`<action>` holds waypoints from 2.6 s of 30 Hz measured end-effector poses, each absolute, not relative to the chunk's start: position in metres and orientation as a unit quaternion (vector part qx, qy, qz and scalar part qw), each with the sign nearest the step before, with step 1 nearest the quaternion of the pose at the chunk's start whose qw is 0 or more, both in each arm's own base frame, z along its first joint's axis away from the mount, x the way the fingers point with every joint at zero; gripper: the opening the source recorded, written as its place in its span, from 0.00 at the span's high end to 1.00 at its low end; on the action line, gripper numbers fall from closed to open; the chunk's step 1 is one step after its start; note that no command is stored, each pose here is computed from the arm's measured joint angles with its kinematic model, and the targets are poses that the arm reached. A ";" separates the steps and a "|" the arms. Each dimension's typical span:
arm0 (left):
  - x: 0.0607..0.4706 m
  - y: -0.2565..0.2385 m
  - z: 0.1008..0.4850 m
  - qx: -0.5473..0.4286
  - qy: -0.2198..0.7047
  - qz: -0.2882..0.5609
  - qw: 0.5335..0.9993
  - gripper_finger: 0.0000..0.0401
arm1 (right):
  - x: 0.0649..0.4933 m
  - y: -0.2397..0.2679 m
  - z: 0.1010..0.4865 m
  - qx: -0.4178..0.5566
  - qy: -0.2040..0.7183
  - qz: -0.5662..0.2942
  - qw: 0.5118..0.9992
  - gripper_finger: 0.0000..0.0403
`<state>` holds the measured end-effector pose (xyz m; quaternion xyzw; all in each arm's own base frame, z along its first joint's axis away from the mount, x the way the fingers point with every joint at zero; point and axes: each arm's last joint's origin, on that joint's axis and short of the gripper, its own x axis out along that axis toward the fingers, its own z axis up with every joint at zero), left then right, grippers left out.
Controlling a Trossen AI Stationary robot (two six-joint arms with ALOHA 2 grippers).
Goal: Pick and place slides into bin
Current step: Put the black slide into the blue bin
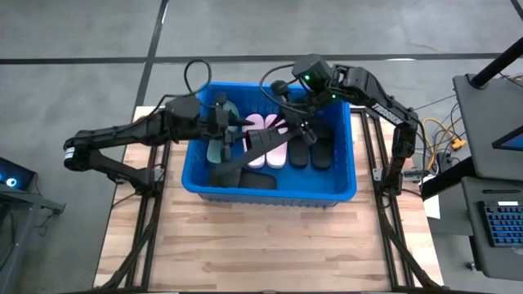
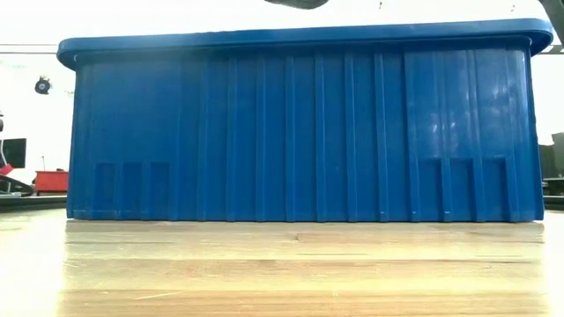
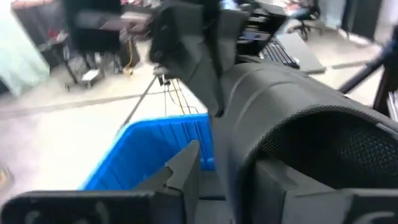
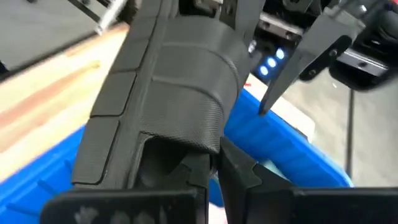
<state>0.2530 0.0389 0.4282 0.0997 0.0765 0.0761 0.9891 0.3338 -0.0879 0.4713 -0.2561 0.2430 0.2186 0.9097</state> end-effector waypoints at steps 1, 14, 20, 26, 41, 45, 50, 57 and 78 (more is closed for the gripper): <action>0.252 0.041 0.428 0.082 0.078 0.081 0.990 0.76 | 0.332 -0.089 0.472 -0.259 0.250 0.208 0.910 0.97; 0.233 0.046 0.425 0.049 0.127 0.121 0.983 0.61 | 0.322 -0.096 0.467 -0.239 0.312 0.171 0.904 0.97; 0.217 0.045 0.435 0.014 0.101 0.154 0.983 0.61 | 0.320 -0.099 0.467 -0.244 0.341 0.120 0.900 0.97; 0.200 0.043 0.440 0.015 0.090 0.182 0.979 0.61 | 0.316 -0.098 0.465 -0.235 0.364 0.112 0.894 0.97; 0.191 0.043 0.437 0.008 0.092 0.197 0.976 0.61 | 0.268 -0.065 0.520 -0.267 0.250 0.028 0.930 0.97; 0.189 0.043 0.439 0.012 0.090 0.207 0.974 0.61 | 0.263 -0.053 0.519 -0.291 0.274 -0.026 0.916 0.97; 0.169 0.040 0.450 0.022 0.055 0.213 0.975 0.61 | 0.260 -0.048 0.503 -0.270 0.312 -0.054 0.909 0.97; 0.133 0.033 0.463 0.019 0.008 0.221 0.975 0.61 | 0.259 -0.041 0.468 -0.287 0.335 -0.082 0.893 0.97; 0.134 0.037 0.462 -0.009 0.007 0.293 0.956 0.61 | 0.209 -0.022 0.302 -0.373 0.421 0.049 0.825 0.97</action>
